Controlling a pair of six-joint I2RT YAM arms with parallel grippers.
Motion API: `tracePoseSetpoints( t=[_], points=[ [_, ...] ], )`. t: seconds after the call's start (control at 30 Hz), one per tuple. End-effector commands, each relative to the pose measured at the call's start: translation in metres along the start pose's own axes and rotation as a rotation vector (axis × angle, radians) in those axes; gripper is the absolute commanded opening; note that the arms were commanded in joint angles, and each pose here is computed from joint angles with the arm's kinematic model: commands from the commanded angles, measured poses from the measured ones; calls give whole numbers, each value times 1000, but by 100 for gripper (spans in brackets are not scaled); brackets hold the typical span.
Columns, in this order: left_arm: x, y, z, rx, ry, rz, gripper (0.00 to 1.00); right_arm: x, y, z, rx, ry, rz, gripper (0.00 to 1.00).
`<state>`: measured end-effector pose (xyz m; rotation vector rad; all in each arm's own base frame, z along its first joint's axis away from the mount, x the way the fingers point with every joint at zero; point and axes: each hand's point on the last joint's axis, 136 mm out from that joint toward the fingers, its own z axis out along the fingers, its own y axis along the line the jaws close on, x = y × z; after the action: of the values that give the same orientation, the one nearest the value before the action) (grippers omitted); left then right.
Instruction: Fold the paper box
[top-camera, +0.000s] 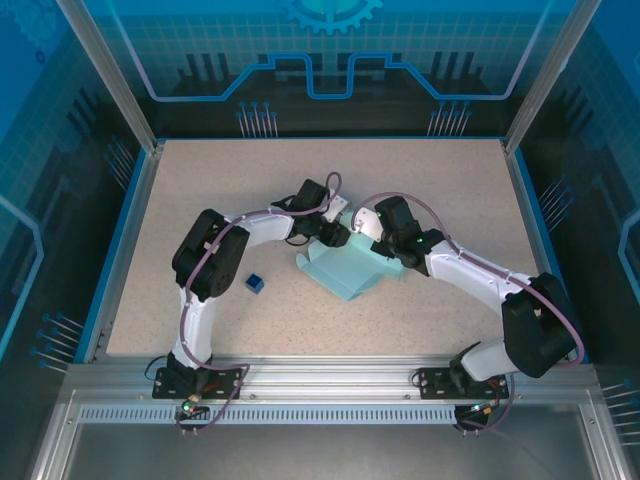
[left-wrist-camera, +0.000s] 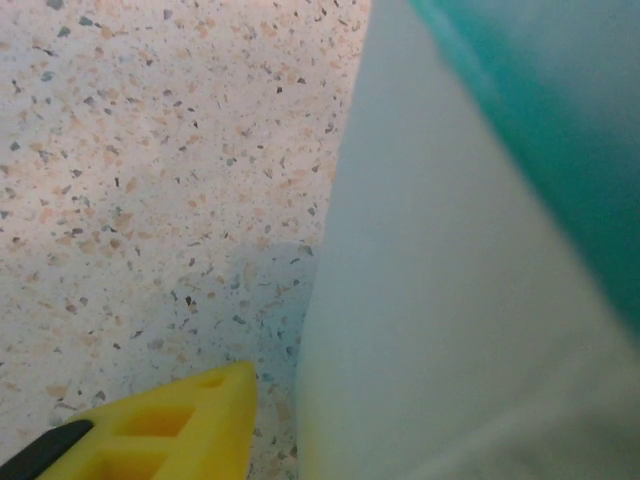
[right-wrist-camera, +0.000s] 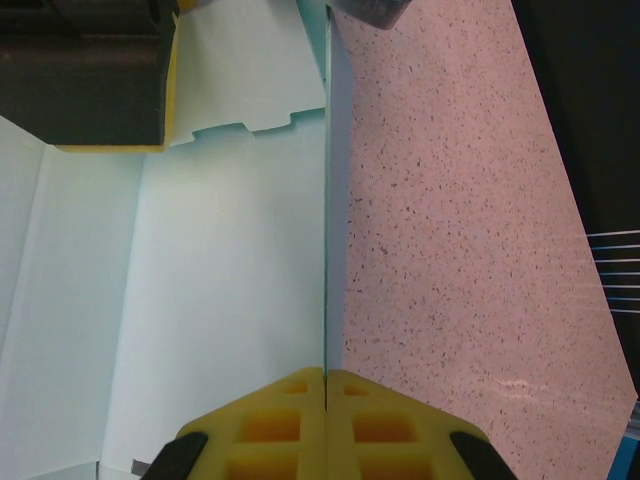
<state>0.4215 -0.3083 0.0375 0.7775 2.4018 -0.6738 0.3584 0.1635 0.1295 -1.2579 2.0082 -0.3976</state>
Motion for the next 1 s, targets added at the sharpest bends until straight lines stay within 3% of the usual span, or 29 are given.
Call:
tracePoseSetpoints(
  t=[0.0, 0.17, 0.47, 0.73, 0.83, 0.97],
  points=[
    [-7, 11, 2, -42, -30, -10, 38, 0, 4, -3, -15, -13, 17, 0],
    [-7, 28, -1, -175, -49, -33, 28, 2, 6, -4, -21, -1, 17, 0],
    [-11, 56, -10, -388, -85, -129, 18, 5, 16, -3, -35, 28, 19, 0],
    [0, 78, -13, -556, -31, -190, 10, 15, 27, 0, -53, 58, 23, 0],
    [2, 77, -10, -562, -28, -201, 8, 16, 31, 1, -57, 60, 23, 0],
    [-4, 62, -5, -458, -59, -197, 10, 19, 29, 4, -40, 75, 22, 0]
  ],
)
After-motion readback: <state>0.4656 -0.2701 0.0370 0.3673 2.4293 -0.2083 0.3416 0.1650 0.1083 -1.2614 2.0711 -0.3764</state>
